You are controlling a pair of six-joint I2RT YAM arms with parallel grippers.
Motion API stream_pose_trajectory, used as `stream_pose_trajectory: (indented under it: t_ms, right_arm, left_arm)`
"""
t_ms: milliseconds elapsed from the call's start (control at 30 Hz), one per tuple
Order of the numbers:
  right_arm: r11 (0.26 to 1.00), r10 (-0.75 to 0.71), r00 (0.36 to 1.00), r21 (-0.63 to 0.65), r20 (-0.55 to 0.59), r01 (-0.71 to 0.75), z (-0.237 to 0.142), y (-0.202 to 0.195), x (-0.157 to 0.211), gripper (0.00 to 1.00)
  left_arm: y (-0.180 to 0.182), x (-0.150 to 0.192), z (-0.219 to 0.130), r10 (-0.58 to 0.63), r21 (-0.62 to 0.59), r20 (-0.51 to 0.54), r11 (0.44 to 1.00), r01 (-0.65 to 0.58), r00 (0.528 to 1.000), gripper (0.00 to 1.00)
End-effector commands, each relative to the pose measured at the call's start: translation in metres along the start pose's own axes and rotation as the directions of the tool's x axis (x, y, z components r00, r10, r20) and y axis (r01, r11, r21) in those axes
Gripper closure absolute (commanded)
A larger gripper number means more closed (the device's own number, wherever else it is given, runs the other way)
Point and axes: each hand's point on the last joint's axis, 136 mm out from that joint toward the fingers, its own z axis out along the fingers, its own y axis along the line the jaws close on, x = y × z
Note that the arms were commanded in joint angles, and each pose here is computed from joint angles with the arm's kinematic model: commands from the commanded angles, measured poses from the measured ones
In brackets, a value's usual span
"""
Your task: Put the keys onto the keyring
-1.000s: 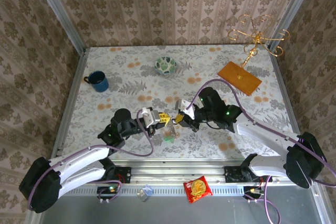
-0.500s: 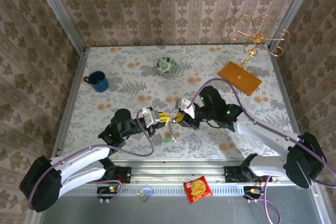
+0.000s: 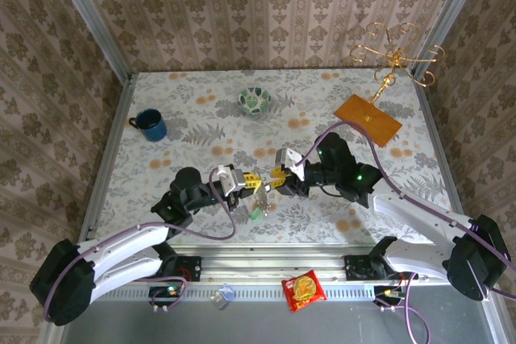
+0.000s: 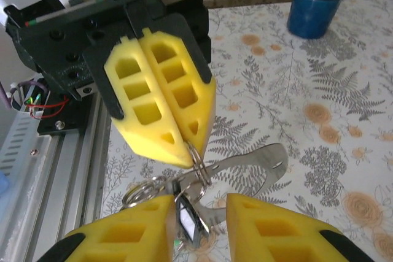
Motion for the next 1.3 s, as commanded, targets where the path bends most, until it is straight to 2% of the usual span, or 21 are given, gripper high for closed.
stream_pose_trajectory:
  t_ms: [0,733,900,1100,1200,1267]
  right_arm:
    - [1.0,0.01,0.999,-0.008,0.038,-0.01,0.003,-0.003,-0.008,0.72]
    - [0.998,0.009,0.997,-0.064,0.073,-0.005,0.015,-0.002,-0.017,0.78]
    - [0.997,0.01,0.996,-0.081,0.084,-0.003,0.016,-0.001,-0.02,0.84]
    - [0.995,-0.007,0.996,-0.101,0.086,0.016,0.014,0.003,-0.021,1.0]
    - [0.994,-0.023,0.998,-0.109,0.061,0.03,0.012,0.006,-0.018,1.0]
    - [0.993,-0.037,0.999,-0.109,0.029,0.04,0.01,0.007,-0.014,1.0]
  left_arm:
    - [-0.002,-0.017,-0.002,0.016,0.014,0.068,1.0,-0.017,0.998,1.0]
    - [-0.004,-0.017,-0.001,0.005,0.033,0.076,0.999,-0.008,0.997,1.0]
    - [-0.005,-0.018,0.0,0.003,0.037,0.082,0.999,-0.006,0.997,1.0]
    - [-0.003,-0.016,-0.001,-0.005,0.024,0.077,1.0,0.003,0.997,1.0]
    - [0.002,-0.012,-0.002,-0.006,-0.007,0.055,1.0,0.006,0.998,1.0]
    - [0.005,-0.009,-0.002,-0.004,-0.03,0.033,1.0,0.005,0.999,0.85]
